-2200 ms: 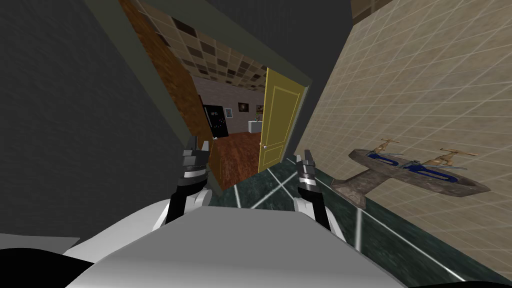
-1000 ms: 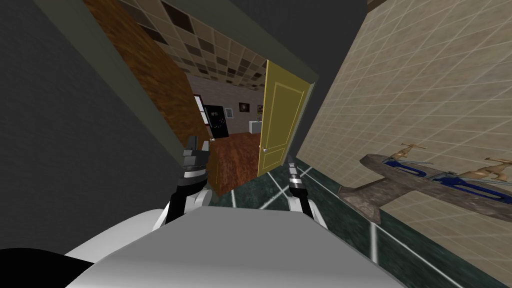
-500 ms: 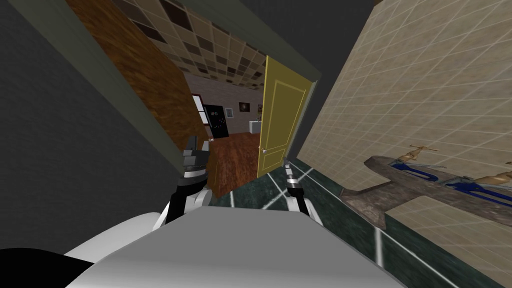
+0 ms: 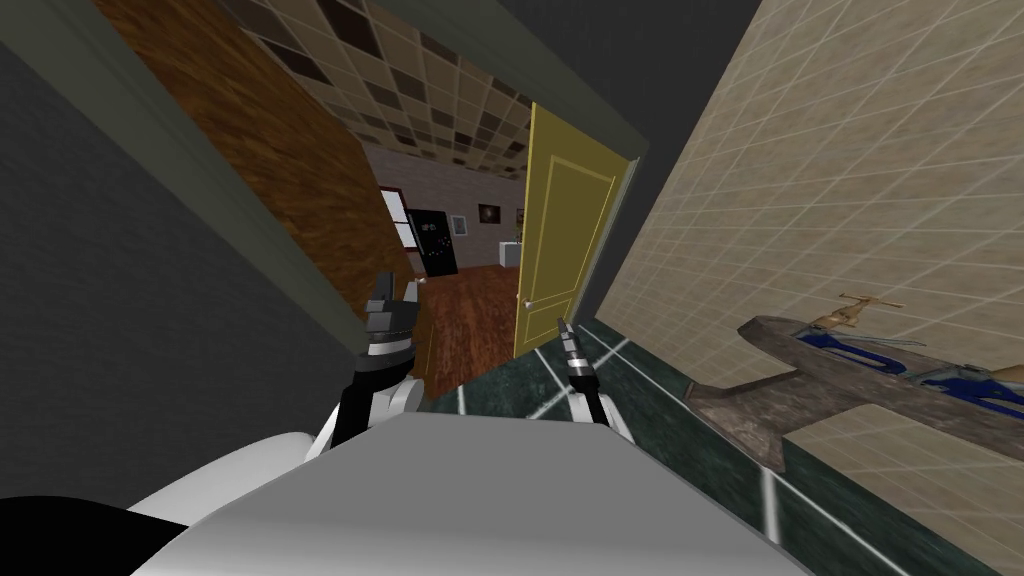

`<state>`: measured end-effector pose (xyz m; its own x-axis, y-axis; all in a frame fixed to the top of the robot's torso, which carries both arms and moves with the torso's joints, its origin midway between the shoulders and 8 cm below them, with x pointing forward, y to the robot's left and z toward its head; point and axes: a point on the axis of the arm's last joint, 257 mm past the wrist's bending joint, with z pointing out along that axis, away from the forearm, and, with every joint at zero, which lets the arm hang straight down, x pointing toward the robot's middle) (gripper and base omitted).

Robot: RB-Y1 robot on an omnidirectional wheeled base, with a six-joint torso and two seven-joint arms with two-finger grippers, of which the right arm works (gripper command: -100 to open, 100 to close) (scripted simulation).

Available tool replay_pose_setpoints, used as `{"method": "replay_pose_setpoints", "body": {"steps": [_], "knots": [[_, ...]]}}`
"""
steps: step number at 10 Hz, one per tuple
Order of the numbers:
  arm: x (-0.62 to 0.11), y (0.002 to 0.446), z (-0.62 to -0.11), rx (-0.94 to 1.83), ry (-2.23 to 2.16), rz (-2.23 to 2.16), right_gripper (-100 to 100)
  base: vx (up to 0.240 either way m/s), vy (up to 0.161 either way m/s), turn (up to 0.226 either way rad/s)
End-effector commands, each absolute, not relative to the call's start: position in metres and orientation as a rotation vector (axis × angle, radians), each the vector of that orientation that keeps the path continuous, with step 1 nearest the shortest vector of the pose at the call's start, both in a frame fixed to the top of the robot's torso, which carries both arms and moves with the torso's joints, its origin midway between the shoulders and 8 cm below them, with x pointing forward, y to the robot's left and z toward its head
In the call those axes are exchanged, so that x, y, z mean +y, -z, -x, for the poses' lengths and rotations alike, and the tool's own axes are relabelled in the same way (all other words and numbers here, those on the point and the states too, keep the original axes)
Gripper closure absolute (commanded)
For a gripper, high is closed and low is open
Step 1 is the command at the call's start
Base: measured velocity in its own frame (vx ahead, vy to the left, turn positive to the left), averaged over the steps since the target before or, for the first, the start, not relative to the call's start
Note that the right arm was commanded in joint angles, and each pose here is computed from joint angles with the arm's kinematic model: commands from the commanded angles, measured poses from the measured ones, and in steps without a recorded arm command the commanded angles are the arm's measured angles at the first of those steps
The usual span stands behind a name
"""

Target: Push the door open

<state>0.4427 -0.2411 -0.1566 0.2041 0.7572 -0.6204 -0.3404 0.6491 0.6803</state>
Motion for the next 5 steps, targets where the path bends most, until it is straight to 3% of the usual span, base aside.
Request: {"method": "replay_pose_setpoints", "body": {"steps": [1, 5], "knots": [[-0.237, 0.169, -0.446, 1.151, -0.764, -0.4, -100, 0.069, -0.048, 0.026], [-0.229, 0.195, -0.452, 1.208, -0.716, -0.353, -100, 0.054, -0.026, 0.014]]}}
